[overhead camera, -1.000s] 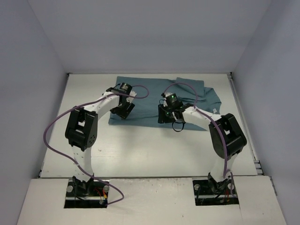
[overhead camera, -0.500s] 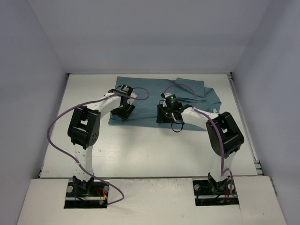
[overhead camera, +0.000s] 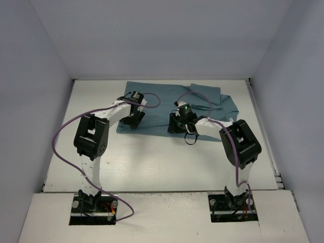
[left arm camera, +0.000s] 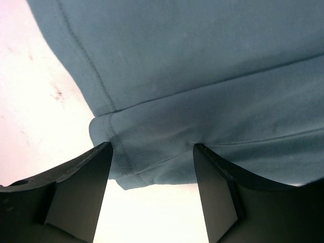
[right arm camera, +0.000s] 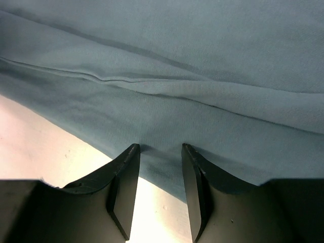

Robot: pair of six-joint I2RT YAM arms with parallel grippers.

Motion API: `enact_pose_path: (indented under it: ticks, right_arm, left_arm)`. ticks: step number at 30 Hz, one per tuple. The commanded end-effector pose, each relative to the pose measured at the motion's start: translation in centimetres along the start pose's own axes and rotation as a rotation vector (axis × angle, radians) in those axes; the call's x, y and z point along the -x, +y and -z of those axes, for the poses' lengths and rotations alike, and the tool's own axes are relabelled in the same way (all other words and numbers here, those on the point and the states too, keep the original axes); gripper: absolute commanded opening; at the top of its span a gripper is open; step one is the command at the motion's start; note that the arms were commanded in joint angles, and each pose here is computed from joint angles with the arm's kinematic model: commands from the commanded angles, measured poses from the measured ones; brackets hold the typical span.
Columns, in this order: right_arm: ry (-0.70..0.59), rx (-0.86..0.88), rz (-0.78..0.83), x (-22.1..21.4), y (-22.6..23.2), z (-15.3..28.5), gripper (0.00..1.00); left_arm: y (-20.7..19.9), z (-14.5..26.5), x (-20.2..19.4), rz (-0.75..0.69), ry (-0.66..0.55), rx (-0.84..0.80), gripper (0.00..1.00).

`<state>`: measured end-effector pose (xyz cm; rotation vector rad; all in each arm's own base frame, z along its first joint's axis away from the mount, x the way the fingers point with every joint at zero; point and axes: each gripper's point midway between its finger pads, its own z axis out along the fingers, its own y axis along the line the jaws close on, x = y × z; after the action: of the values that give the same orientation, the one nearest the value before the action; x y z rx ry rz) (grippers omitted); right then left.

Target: Fold and stack the t-shirts

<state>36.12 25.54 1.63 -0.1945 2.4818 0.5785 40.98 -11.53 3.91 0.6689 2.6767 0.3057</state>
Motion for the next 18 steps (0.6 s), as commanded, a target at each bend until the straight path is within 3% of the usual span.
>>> enact_pose_path:
  ticks: [1, 5, 18]
  right_arm:
    - [0.102, -0.042, -0.016, -4.2, -1.5, -0.4, 0.36]
    - [0.108, -0.044, -0.015, -4.6, -1.7, -0.2, 0.36]
    - [0.098, -0.031, -0.01, -4.3, -1.3, 0.2, 0.36]
  left_arm:
    - [3.1, 1.9, 4.0, 0.099, -0.14, 0.101, 0.63]
    - [4.0, 2.7, 6.3, 0.13, -0.217, 0.126, 0.63]
    - [6.5, 1.5, 11.8, 0.201, -0.311, 0.135, 0.63]
